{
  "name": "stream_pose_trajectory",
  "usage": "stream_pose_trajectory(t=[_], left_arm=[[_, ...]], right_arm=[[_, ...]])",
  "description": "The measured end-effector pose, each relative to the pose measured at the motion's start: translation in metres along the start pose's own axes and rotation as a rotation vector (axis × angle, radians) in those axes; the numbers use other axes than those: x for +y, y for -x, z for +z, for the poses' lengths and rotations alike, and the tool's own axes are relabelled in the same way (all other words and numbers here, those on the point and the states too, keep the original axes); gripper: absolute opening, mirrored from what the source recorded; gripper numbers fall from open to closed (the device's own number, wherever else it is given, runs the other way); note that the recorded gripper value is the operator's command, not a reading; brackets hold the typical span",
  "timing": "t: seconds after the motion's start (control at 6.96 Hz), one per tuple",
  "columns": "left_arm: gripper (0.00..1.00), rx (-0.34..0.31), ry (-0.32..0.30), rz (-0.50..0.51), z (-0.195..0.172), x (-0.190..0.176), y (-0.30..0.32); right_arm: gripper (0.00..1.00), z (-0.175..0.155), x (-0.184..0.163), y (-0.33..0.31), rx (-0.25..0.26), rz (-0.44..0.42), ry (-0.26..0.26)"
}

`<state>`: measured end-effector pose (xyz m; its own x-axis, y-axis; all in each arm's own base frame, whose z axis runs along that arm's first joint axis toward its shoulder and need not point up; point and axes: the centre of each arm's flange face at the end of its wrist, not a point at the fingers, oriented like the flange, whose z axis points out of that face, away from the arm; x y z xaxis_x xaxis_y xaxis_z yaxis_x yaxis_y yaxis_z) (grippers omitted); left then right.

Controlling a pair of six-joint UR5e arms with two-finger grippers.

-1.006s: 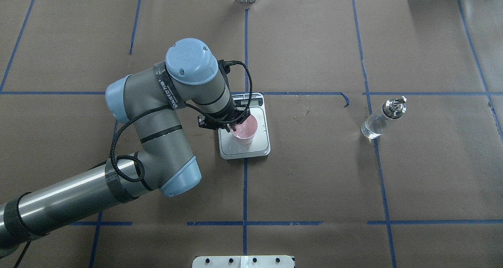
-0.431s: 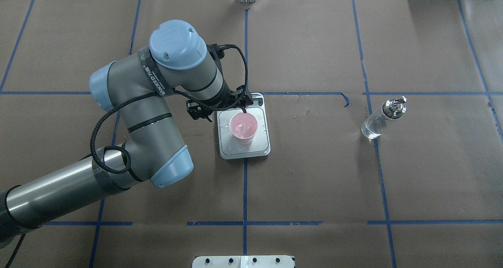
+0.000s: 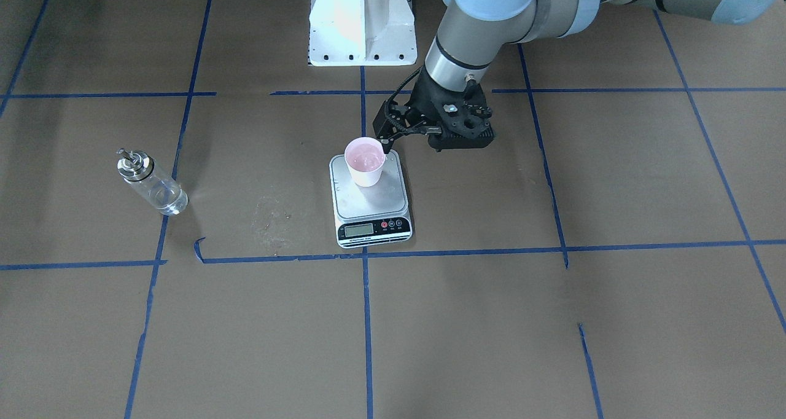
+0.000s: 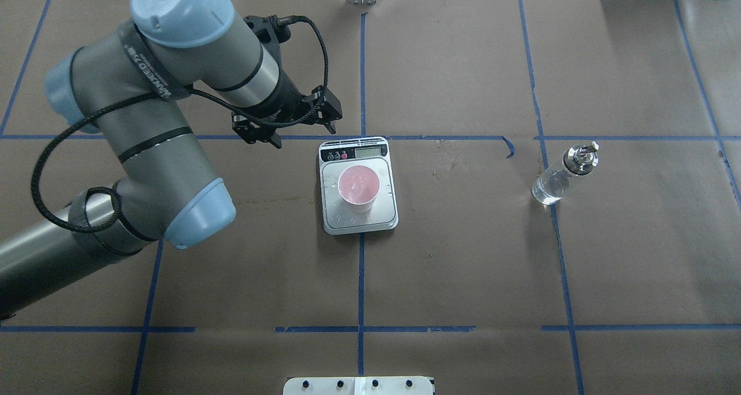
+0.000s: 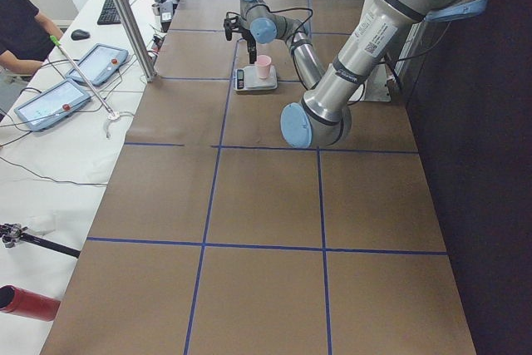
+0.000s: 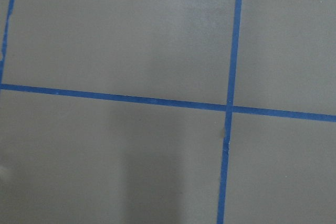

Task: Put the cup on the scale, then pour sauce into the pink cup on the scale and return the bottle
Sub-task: 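Withdraw the left gripper away from the scale while the right arm moves in, then grasp the glass sauce bottle with the right gripper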

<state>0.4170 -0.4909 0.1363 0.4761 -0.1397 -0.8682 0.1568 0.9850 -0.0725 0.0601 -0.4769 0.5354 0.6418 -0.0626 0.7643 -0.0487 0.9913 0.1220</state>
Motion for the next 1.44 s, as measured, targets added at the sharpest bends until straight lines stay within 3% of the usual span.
stream_pose_trajectory(t=[0.29,0.57,0.86,1.15,1.44], left_arm=[[0.99,0.001,-0.052,0.039,-0.037,-0.030,0.040],[0.99,-0.017,-0.098,0.125,-0.079,-0.066,0.099],[0.99,-0.080,-0.133,0.243,-0.106,-0.095,0.175],[0.99,-0.158,-0.143,0.362,-0.123,-0.114,0.246],[0.99,-0.202,-0.136,0.426,-0.130,-0.123,0.285]], right_arm=[[1.00,-0.053,0.032,0.090,-0.013,0.040,-0.016],[1.00,-0.063,0.064,0.200,-0.035,0.110,-0.027],[1.00,-0.016,0.092,0.285,-0.023,0.221,-0.133],[1.00,0.050,0.128,0.331,0.047,0.225,-0.280],[1.00,0.090,0.155,0.363,0.093,0.197,-0.407]])
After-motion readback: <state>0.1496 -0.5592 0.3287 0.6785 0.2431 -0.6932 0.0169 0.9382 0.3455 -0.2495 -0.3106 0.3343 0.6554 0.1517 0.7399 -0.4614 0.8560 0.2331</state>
